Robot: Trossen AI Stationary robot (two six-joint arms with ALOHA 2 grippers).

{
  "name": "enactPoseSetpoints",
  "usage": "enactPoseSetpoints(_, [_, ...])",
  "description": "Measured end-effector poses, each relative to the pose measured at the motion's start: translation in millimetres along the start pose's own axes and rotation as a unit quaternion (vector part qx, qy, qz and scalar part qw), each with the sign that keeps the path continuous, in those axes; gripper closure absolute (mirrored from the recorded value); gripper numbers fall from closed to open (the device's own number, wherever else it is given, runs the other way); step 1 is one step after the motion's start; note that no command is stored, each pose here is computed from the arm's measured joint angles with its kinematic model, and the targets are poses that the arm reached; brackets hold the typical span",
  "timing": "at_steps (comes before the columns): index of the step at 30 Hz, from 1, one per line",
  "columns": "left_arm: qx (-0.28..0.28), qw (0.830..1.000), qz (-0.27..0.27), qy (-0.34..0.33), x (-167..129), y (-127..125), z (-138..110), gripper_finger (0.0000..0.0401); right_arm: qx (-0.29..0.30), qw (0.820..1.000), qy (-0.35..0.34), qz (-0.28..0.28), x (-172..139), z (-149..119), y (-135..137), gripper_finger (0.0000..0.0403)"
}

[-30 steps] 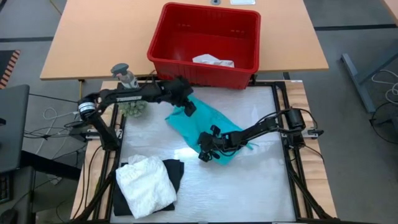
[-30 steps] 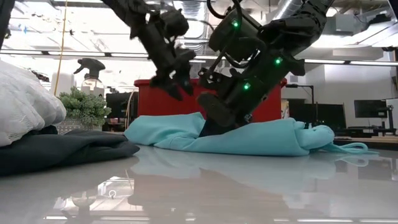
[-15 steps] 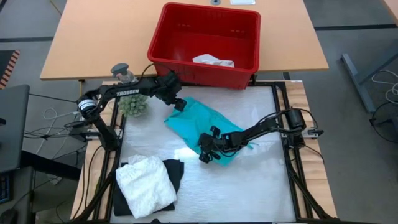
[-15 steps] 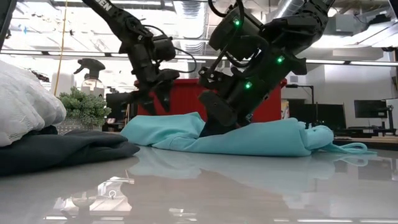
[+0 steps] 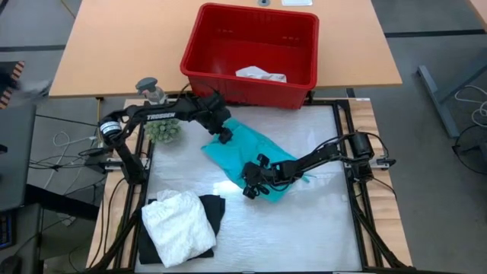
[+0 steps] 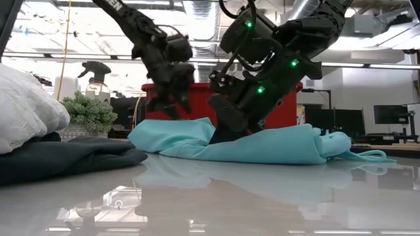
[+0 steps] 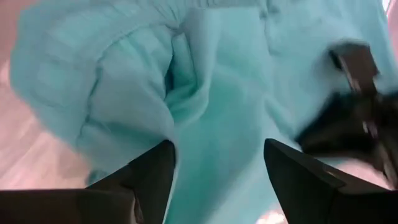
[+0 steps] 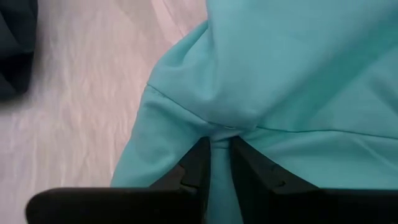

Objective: Fold Laundry from Bin
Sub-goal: Fold the blue shorts

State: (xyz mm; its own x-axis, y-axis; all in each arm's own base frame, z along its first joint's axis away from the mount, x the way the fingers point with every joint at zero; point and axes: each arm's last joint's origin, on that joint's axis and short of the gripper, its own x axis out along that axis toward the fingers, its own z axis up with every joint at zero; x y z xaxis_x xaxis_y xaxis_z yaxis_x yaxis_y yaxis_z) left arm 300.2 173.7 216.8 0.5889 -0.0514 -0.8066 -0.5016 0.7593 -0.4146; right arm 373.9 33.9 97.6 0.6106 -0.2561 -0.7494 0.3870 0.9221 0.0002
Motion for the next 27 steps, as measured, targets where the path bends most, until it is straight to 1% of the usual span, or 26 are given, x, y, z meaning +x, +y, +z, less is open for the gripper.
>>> enactPoseSetpoints(1, [0.011, 1.000, 0.001, 0.004, -6, -2, -1, 0.0169, 0.000, 1.000, 0.000, 0.000, 0, 0, 0, 0.0313])
enactPoseSetpoints(3, [0.037, 0.999, 0.025, 0.004, -18, -1, -2, 0.0172, 0.000, 1.000, 0.000, 0.000, 0, 0, 0, 0.0313])
enactPoseSetpoints(4, [0.045, 0.998, 0.037, 0.007, -23, 1, -4, 0.0172, 0.001, 1.000, 0.000, 0.000, 0, 0, 0, 0.0313])
enactPoseSetpoints(6, [0.052, 0.998, 0.042, 0.018, -33, 6, -7, 0.0172, 0.001, 1.000, 0.000, 0.000, 0, 0, 0, 0.0313])
enactPoseSetpoints(7, [0.051, 0.998, 0.039, 0.021, -37, 8, -8, 0.0171, 0.001, 1.000, 0.000, 0.000, 0, 0, 0, 0.0313])
enactPoseSetpoints(10, [0.046, 0.999, -0.002, 0.017, -41, 14, -15, 0.0170, 0.001, 1.000, 0.000, 0.000, 0, 0, 0, 0.0313])
enactPoseSetpoints(12, [0.063, 0.998, -0.025, -0.001, -39, 17, -24, 0.0170, 0.001, 1.000, 0.000, 0.000, 0, 0, 0, 0.0313])
enactPoseSetpoints(15, [0.082, 0.994, -0.033, -0.061, -31, 23, -36, 0.0170, 0.002, 1.000, 0.000, 0.000, 0, 0, 0, 0.0313])
enactPoseSetpoints(17, [0.088, 0.991, -0.009, -0.105, -25, 27, -40, 0.0170, 0.005, 1.000, 0.000, 0.000, 0, 0, 0, 0.0313])
enactPoseSetpoints(19, [0.088, 0.988, 0.018, -0.125, -20, 32, -45, 0.0170, 0.006, 1.000, 0.000, 0.000, 0, 0, 0, 0.0313])
enactPoseSetpoints(22, [0.084, 0.986, 0.063, -0.126, -14, 40, -53, 0.0170, 0.006, 1.000, -0.001, 0.000, 0, 0, 0, 0.0313])
enactPoseSetpoints(23, [0.087, 0.986, 0.069, -0.121, -13, 41, -55, 0.0170, 0.006, 1.000, -0.001, 0.000, 0, 0, 0, 0.0313])
enactPoseSetpoints(27, [0.082, 0.991, 0.036, -0.103, 1, 44, -57, 0.0170, 0.006, 1.000, -0.001, 0.000, 0, 0, 0, 0.0313])
